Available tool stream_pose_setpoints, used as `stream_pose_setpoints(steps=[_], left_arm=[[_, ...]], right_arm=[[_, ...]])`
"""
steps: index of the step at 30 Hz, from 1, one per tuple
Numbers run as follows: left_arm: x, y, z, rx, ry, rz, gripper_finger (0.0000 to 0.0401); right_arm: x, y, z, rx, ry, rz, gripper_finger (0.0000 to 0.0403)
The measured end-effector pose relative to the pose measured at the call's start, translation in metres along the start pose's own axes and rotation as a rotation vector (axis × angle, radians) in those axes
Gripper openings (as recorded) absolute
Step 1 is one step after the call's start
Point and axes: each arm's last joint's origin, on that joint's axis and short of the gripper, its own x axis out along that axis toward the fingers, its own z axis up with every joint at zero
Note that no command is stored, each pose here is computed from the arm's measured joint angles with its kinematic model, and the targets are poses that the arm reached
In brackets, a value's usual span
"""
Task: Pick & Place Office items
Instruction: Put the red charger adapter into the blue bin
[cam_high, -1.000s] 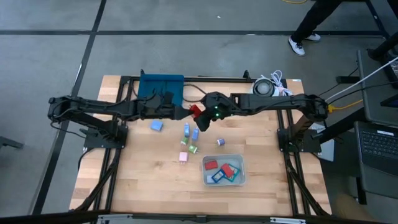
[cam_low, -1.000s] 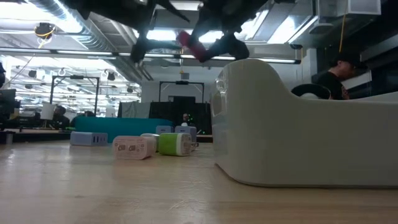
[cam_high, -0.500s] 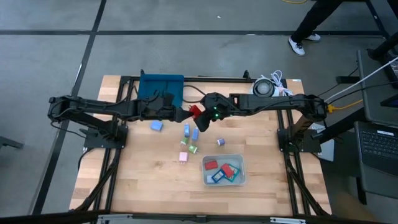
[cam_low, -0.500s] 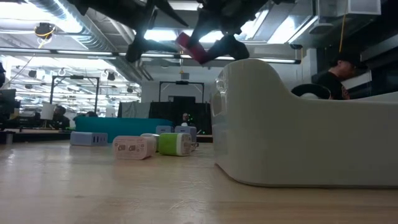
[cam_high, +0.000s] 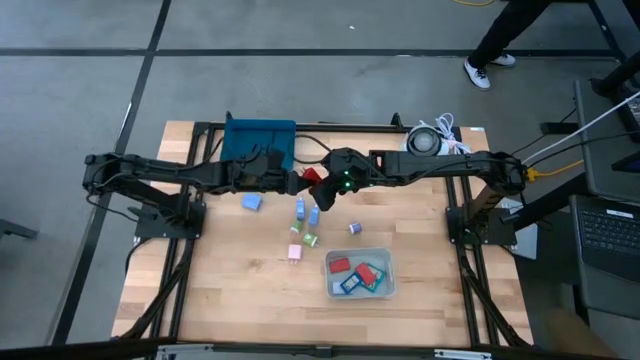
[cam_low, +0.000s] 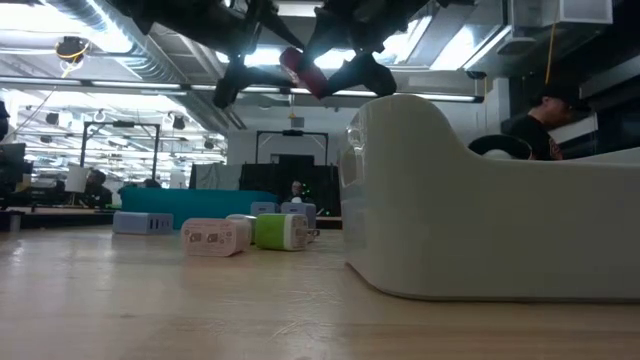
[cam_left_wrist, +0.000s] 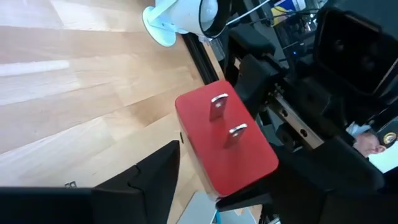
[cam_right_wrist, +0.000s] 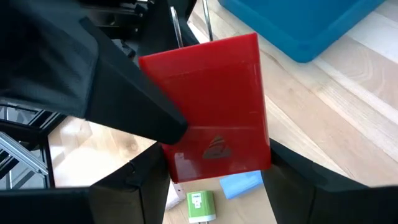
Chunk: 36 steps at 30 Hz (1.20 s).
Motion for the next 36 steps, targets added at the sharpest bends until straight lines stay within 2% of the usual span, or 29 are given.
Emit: stream_pose_setpoints(steps=[8,16,18,23,26,36], left_arm=[[0.0,0.0,0.0,-0.017,-0.001,-0.002,0.0148],[0.0,0.002,0.003,-0.045,0.001,0.007,0.0145],[0.0,0.003,0.004,-0.046,0.0,0.011,0.0145],[-0.001,0.006,0.003,-0.024,-0.008,0.058,0.0124],[-0.002,0.007,0.003,-0.02,-0.017,0.068,0.012],[-0.013,0.009,0.005,0.002,-0.043,0.145,0.012]], right_arm=[[0.0,0.0,0.0,-0.001,-0.004,-0.009,0.021],[0.0,0.0,-0.001,-0.004,-0.005,-0.011,0.0211],[0.0,0.0,-0.001,0.014,-0.013,-0.02,0.0229],[0.0,0.0,-0.001,0.048,-0.013,-0.014,0.0314],[0.0,0.001,-0.001,0.048,-0.01,-0.011,0.0345],[-0.001,-0.002,-0.004,0.04,0.019,-0.037,0.0354]])
